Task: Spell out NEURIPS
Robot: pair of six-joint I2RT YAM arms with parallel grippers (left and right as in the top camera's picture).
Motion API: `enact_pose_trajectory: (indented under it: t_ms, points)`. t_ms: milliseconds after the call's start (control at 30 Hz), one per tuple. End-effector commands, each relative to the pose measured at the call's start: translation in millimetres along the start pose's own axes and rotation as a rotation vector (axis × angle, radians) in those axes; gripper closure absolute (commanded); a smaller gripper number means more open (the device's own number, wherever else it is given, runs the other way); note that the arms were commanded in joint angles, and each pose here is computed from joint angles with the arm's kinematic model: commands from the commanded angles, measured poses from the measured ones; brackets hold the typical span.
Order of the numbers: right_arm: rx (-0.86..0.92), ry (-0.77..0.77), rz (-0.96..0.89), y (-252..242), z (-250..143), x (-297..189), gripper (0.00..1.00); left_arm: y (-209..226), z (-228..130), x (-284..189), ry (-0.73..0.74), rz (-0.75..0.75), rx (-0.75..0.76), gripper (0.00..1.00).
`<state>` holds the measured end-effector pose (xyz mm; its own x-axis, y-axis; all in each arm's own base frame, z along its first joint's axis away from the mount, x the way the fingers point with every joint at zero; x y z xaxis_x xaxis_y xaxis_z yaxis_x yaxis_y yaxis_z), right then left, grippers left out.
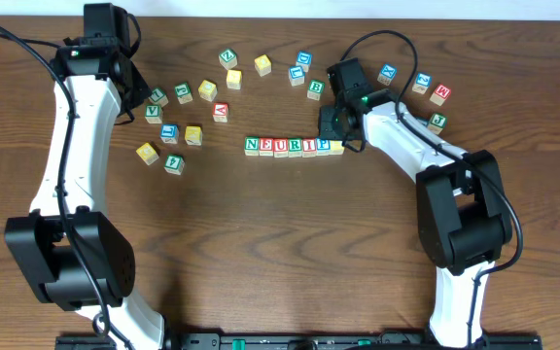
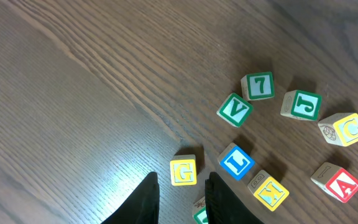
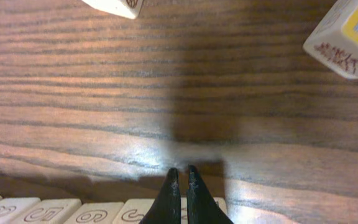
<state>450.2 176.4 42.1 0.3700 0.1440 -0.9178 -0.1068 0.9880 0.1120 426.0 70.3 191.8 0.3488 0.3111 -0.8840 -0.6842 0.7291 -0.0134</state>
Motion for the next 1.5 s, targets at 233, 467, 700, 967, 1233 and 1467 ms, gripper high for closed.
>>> enact_pose_trajectory:
  t_ms: [233, 467, 700, 967, 1233, 1467]
  points:
    - [0.008, 0.023, -0.019, -0.1, -5.7, 1.5, 0.99, 1.0, -4.4, 6.9, 0.015, 0.017, 0.008, 0.75]
    - [0.008, 0.025, -0.017, 0.2, -6.2, 1.5, 0.99, 1.1, -4.4, 6.9, 0.015, 0.018, 0.008, 0.75]
    - [0.006, 0.022, -0.016, 0.4, -5.5, 1.5, 0.99, 1.0, -4.4, 6.9, 0.015, 0.017, 0.008, 0.75]
    - [0.035, -0.115, -0.036, -13.9, 28.8, -33.4, 0.97, -4.9, -10.8, 8.3, 0.051, -0.022, 0.009, 0.75]
    - [0.114, -0.054, 0.002, -38.4, 21.9, -54.7, 0.92, -18.6, -35.0, 22.3, 0.148, -0.116, 0.009, 0.76]
    - [0.15, 0.094, 0.036, -46.3, -8.8, -48.6, 0.99, -32.8, -72.0, 38.0, 0.205, -0.137, 0.067, 0.92]
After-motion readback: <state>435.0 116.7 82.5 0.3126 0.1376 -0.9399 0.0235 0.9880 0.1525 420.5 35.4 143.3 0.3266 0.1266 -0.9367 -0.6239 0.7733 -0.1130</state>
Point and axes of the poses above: each gripper's point midway between its finger pads, its own x axis out along the fingers, its own y axis along the line the jaws close on, z = x × y, the point moved 2 cm from there along -x, back along the fingers, and after that the axes turned 7 degrees about -x, right-handed, at the moved point
